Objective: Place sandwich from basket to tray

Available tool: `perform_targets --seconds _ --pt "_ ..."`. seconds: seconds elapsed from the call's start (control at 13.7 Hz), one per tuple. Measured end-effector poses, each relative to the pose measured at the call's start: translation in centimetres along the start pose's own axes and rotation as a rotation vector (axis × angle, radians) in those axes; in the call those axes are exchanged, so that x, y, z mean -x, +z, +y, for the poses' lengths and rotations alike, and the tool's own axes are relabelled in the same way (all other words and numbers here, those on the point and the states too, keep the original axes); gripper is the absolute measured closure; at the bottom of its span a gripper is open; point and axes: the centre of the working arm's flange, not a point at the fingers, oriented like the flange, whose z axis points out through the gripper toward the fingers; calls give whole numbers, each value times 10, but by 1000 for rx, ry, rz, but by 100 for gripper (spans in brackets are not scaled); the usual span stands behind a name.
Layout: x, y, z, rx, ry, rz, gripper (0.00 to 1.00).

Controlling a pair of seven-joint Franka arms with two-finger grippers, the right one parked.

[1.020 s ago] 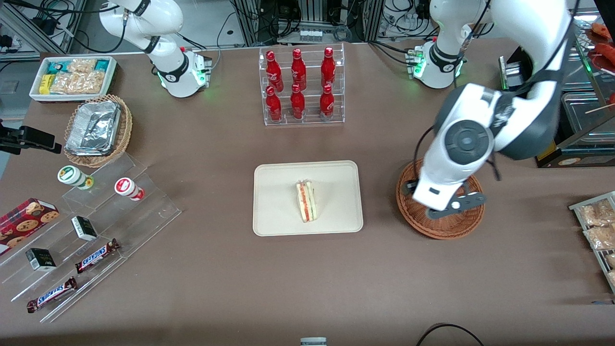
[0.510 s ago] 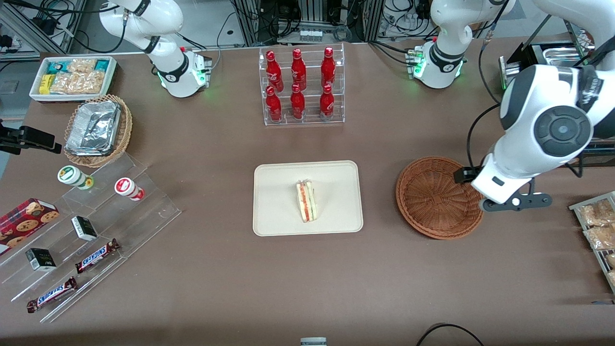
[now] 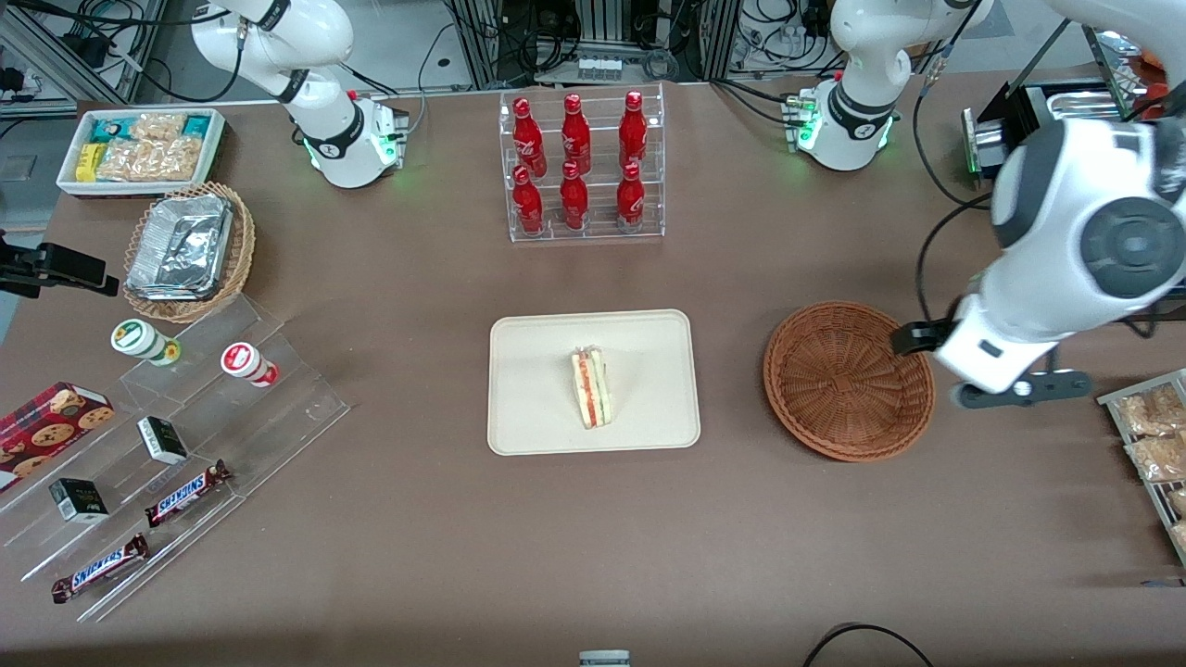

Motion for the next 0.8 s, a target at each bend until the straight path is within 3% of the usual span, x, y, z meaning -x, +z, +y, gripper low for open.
perform_targets --seconds 0.15,0.29,0.8 --pt "3 -10 -46 61 46 -29 0" --pt "17 -26 -89 94 158 -44 0" --pt "109 -109 -83 74 158 -62 0"
